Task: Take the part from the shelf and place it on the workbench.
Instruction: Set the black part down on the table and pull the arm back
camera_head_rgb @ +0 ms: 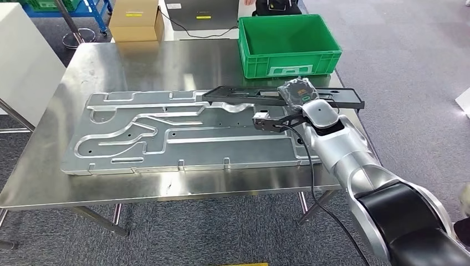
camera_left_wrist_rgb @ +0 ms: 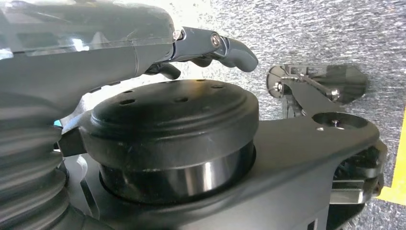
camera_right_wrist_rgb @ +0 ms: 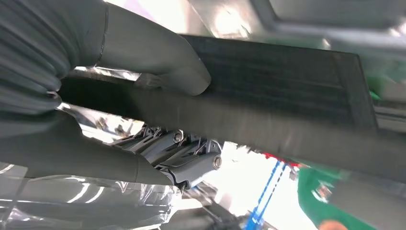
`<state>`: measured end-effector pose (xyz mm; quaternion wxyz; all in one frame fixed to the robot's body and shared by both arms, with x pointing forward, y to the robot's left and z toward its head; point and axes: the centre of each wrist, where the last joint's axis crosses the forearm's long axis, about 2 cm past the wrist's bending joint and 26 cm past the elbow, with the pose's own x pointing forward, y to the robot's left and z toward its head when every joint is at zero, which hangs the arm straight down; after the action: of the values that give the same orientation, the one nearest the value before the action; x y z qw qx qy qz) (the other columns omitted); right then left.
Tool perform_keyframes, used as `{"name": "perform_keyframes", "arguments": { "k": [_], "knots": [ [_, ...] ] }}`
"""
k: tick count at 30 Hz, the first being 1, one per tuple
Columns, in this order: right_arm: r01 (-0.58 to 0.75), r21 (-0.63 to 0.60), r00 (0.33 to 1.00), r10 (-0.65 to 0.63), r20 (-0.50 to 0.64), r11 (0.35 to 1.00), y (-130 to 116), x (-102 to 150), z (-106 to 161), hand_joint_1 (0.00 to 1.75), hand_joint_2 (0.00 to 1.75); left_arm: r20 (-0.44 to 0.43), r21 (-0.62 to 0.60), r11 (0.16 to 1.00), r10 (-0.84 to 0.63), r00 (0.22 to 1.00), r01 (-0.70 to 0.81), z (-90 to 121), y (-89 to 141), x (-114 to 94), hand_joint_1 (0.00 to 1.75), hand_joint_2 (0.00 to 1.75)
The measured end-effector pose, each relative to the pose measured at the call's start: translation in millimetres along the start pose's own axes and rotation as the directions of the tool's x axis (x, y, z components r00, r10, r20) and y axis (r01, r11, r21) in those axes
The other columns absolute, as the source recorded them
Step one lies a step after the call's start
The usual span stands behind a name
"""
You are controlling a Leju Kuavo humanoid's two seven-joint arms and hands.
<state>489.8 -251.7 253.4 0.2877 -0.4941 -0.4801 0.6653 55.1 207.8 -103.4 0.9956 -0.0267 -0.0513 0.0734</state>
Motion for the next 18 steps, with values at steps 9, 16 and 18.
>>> {"name": "perform_keyframes", "arguments": {
  "k": [9, 16, 18],
  "knots": [
    [-0.047, -0.036, 0.998, 0.048, 0.029, 0.998, -28.6, 13.8, -12.2, 1.75, 1.75, 0.001, 0.000, 1.000, -0.016, 1.000, 0.016, 0.1, -1.2, -0.4, 0.00, 1.75],
    [-0.042, -0.057, 0.999, 0.044, 0.029, 0.997, -35.6, 19.9, -15.1, 1.75, 1.75, -0.007, 0.012, 0.999, -0.037, 0.999, 0.037, 0.1, -0.3, 1.7, 0.00, 1.75],
    [-0.041, -0.072, 0.999, 0.043, 0.021, 0.997, -39.0, 18.1, -15.9, 1.75, 1.31, -0.010, 0.016, 0.999, -0.042, 0.999, 0.042, 0.1, -0.3, 0.9, 0.00, 1.75]
  ]
}}
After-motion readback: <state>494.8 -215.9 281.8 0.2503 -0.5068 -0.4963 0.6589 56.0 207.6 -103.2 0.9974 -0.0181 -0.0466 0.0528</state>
